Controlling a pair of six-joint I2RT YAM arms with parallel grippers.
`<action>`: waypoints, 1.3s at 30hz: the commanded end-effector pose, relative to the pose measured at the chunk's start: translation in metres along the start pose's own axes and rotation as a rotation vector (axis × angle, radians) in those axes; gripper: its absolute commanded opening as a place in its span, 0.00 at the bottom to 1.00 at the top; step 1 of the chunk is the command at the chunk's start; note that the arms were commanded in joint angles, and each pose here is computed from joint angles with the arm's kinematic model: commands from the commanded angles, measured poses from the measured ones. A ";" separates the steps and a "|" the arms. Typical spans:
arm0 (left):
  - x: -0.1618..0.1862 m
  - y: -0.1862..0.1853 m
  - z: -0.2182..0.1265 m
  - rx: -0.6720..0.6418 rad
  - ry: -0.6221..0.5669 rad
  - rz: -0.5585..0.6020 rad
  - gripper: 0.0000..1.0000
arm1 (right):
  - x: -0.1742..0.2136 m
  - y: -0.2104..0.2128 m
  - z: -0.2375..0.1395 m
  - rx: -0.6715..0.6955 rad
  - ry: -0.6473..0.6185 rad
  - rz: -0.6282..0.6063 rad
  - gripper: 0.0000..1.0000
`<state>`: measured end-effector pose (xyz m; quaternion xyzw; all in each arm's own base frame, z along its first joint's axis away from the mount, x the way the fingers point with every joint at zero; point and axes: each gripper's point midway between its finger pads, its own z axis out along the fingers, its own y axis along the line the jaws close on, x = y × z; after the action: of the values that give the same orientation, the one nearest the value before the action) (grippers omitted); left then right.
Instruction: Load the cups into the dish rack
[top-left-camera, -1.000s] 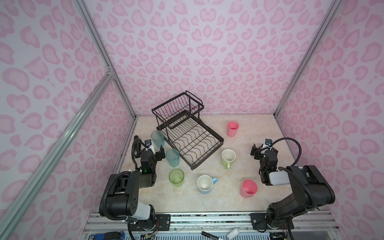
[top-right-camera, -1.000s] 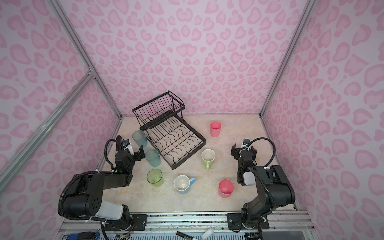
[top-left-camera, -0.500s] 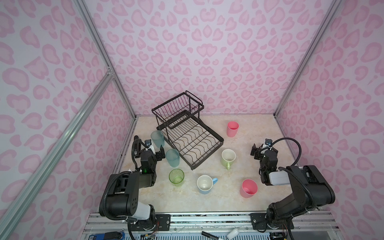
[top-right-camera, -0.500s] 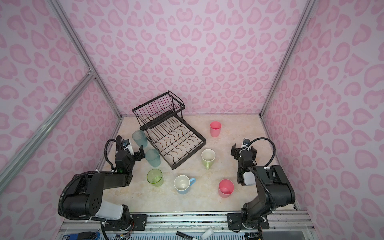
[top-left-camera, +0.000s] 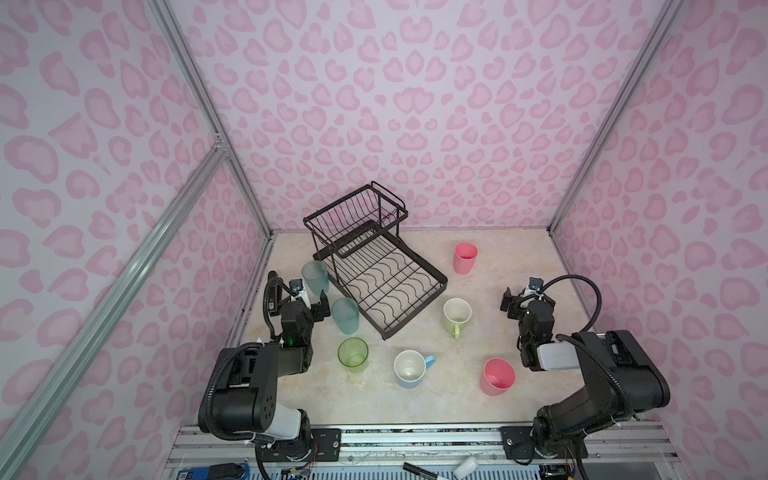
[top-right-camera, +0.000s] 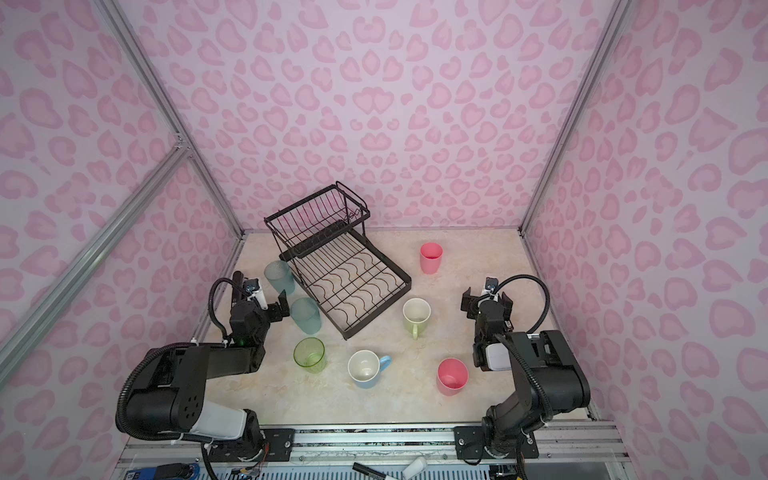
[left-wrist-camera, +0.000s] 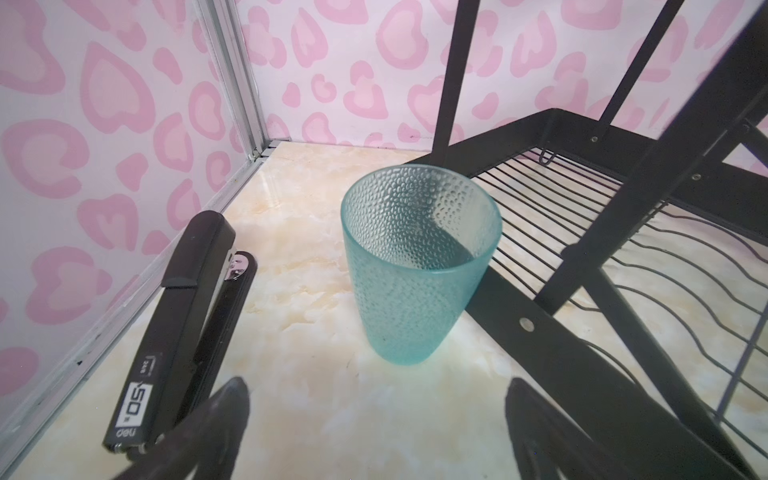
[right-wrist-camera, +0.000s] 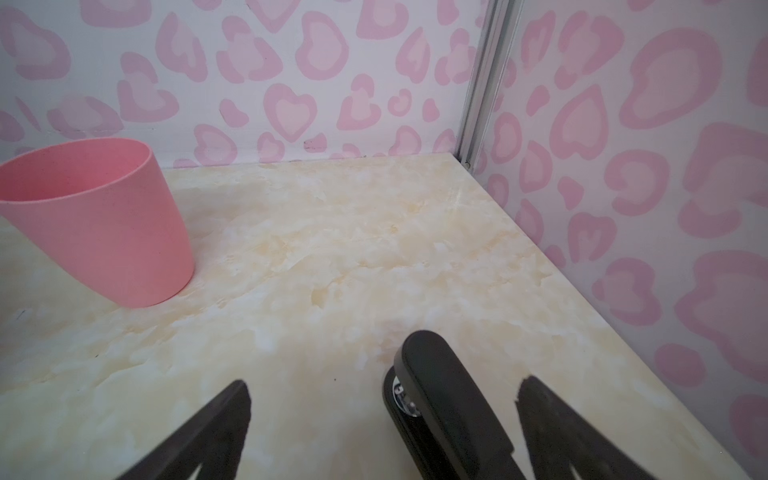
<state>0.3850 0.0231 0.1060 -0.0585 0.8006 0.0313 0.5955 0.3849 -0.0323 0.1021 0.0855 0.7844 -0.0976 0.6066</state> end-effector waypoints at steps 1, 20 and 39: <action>-0.012 -0.001 -0.001 0.004 -0.045 -0.007 0.98 | -0.003 -0.006 -0.003 0.043 -0.023 -0.011 1.00; -0.027 0.011 0.000 -0.086 0.020 -0.034 0.97 | -0.024 0.007 -0.014 0.152 -0.041 -0.138 0.99; -0.074 0.038 -0.019 -0.278 0.114 -0.223 1.00 | -0.064 0.008 -0.031 0.246 -0.079 -0.122 0.96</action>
<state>0.3917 0.0533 0.1845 -0.1883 0.7983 0.0597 0.5689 0.3766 -0.0140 0.1695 0.0944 0.7444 -0.2283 0.6204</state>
